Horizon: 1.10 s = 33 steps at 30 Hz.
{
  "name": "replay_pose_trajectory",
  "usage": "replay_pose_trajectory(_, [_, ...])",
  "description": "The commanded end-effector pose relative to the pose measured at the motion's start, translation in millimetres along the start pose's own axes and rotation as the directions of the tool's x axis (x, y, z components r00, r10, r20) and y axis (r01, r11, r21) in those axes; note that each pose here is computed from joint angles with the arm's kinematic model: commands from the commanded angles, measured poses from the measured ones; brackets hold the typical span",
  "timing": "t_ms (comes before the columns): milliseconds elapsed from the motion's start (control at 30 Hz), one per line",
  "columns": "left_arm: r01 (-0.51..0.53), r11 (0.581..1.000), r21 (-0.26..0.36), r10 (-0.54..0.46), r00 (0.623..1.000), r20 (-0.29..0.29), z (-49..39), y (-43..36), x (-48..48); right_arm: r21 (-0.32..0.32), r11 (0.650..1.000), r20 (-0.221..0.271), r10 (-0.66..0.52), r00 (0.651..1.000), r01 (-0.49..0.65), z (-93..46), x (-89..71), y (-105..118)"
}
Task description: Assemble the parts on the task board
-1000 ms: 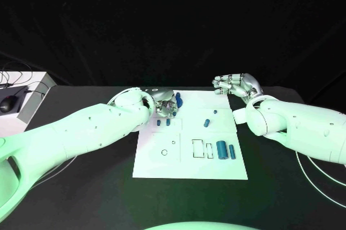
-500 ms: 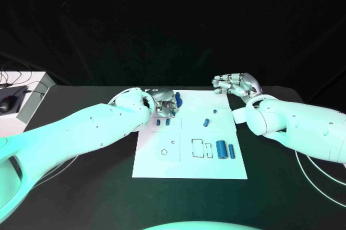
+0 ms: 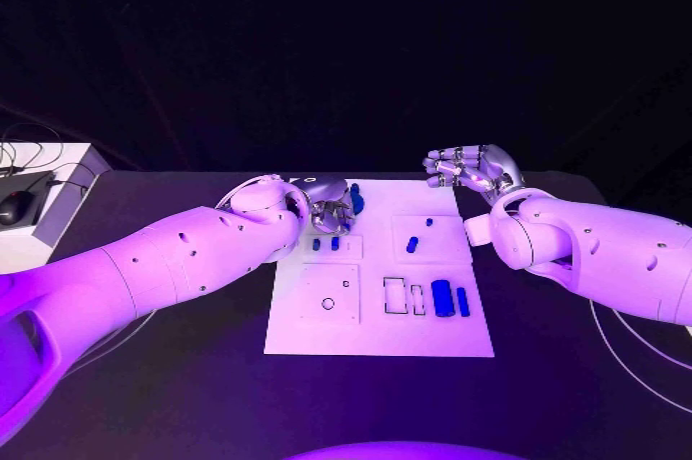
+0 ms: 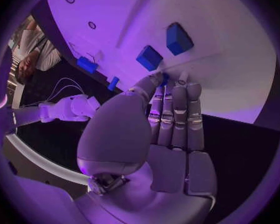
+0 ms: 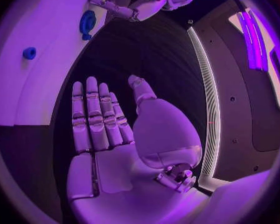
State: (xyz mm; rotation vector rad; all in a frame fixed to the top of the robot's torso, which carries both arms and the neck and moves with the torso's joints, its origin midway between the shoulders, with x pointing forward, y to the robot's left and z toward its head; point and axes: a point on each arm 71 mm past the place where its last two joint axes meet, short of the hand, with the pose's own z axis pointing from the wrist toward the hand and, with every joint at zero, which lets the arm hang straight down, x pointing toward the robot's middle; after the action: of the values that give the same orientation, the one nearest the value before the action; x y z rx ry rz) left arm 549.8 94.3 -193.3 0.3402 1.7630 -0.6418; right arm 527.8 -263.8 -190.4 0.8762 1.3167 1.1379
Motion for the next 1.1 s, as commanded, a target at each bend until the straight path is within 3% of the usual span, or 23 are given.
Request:
replay_pose_trajectory(33, [0.006,1.000,0.021,-0.006,1.000,0.016,0.5,-2.8,-1.0,-0.014,1.000,-0.012,0.005,1.000,-0.006,0.1,1.3,1])
replay_pose_trajectory(233, [0.010,1.000,0.026,-0.012,0.997,0.077,-0.8,-2.0,-5.4,-0.014,1.000,-0.012,0.005,1.000,-0.005,0.1,1.0,1])
replay_pose_trajectory(533, [0.028,0.999,0.031,-0.031,0.994,0.104,-4.6,-1.5,-7.3,-0.014,1.000,-0.012,0.005,1.000,-0.005,0.2,1.0,1])
replay_pose_trajectory(1100, [0.091,0.996,0.019,-0.093,0.992,0.086,-29.3,9.7,-16.8,-0.013,1.000,-0.010,0.003,1.000,-0.003,-0.2,-1.1,1])
